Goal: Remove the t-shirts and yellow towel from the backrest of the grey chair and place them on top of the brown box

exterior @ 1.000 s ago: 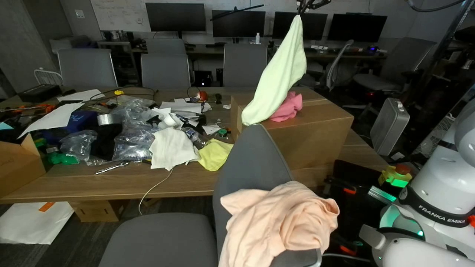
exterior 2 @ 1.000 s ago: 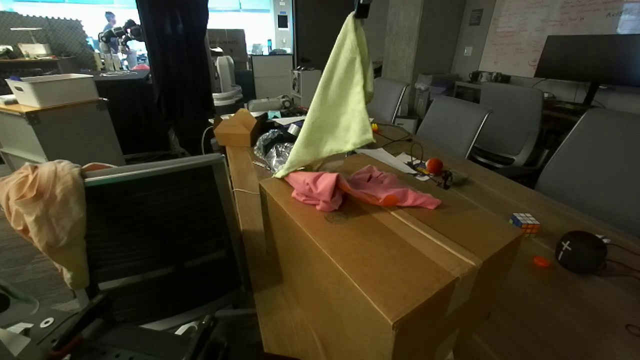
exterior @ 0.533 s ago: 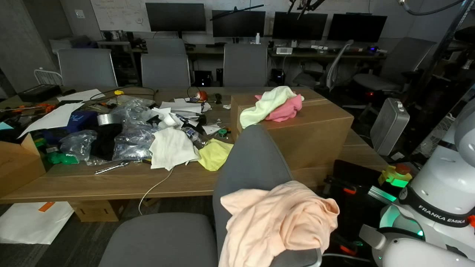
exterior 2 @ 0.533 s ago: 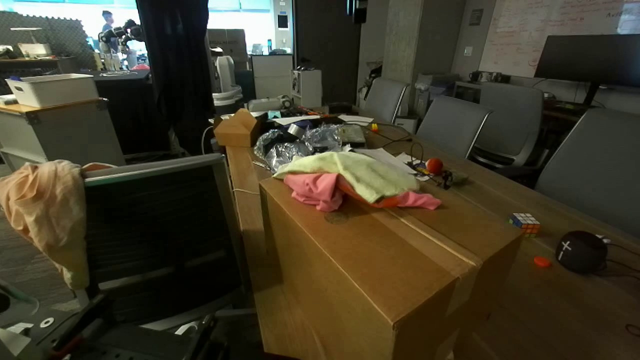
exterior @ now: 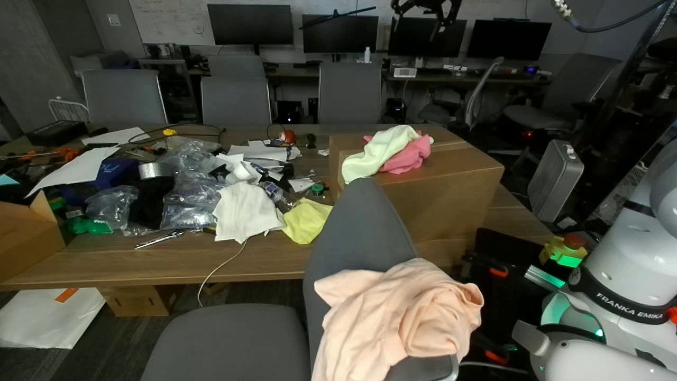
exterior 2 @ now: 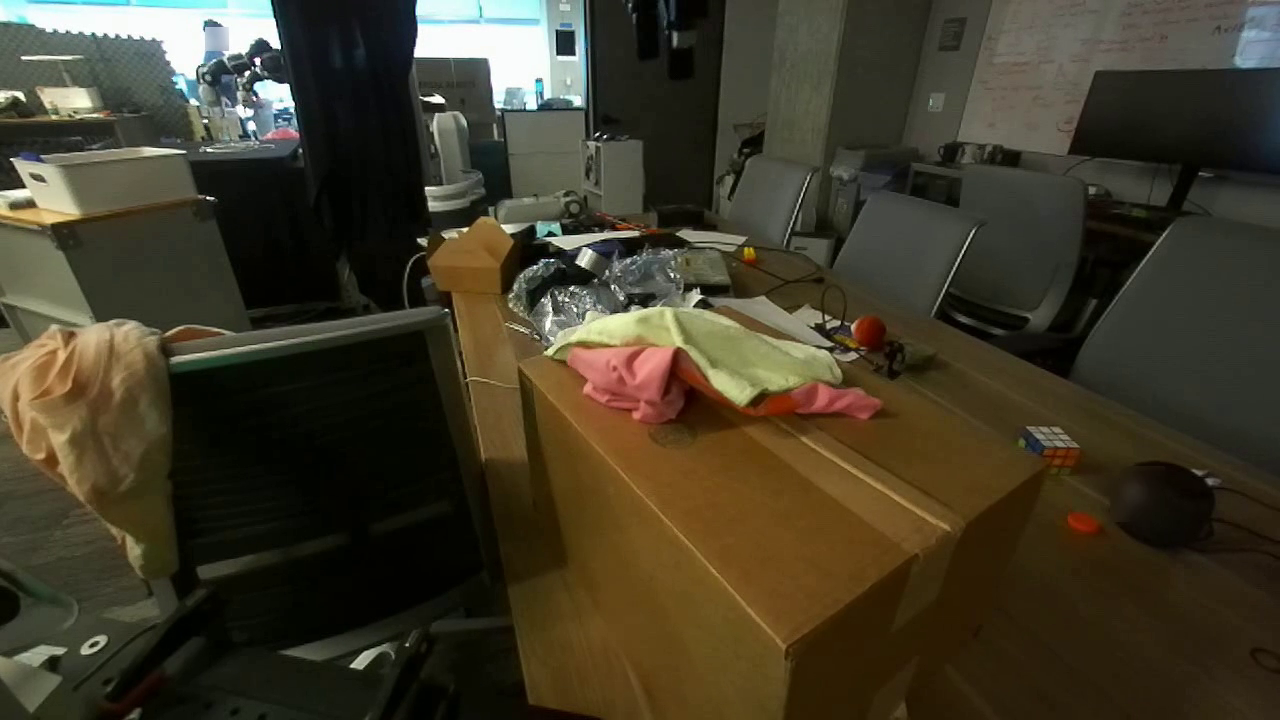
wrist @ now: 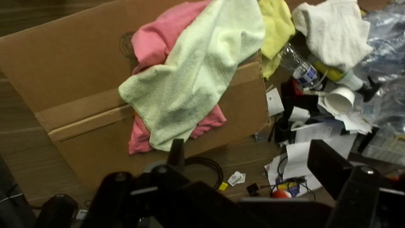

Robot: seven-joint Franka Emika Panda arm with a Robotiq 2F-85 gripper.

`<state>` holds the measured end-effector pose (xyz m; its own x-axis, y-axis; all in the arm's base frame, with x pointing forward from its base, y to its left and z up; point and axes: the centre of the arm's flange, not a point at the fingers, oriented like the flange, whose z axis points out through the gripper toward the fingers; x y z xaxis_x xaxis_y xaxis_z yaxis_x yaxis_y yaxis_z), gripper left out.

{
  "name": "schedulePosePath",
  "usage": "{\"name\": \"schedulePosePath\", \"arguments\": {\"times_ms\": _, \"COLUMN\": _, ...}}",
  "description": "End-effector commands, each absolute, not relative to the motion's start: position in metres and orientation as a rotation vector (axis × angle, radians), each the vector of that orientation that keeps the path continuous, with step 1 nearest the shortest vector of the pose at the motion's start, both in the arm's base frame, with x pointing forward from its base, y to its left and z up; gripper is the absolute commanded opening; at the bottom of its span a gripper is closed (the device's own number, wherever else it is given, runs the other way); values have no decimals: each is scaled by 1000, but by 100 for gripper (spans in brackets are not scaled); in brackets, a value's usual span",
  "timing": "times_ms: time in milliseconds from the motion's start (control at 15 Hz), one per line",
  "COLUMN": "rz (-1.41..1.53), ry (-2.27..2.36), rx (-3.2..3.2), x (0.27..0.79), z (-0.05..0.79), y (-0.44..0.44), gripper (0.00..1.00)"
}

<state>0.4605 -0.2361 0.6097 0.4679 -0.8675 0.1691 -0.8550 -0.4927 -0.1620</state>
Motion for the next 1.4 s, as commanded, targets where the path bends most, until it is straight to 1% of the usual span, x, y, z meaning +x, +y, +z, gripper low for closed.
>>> {"name": "schedulePosePath", "arguments": {"times_ms": 0, "rz": -230, "ry": 1380, "rx": -2858, "x": 466, "z": 587, "y": -182, "gripper": 100}}
{"name": "schedulePosePath", "arguments": {"times_ms": 333, "rz": 10, "ry": 1072, "rx": -3100, "x": 473, "z": 554, "y": -96, "gripper": 100}}
{"name": "schedulePosePath", "arguments": {"times_ms": 667, "rz": 201, "ry": 727, "rx": -3311, "x": 464, "z": 528, "y": -21, "gripper": 100}}
{"name": "schedulePosePath", "arguments": {"times_ms": 1067, "rz": 309, "ry": 217, "rx": -3478, "x": 459, "z": 491, "y": 54, "gripper": 100}}
{"name": "schedulePosePath", "arguments": {"times_ms": 1333, "rz": 323, "ry": -166, "rx": -3481, "x": 454, "z": 473, "y": 99, "gripper": 100}}
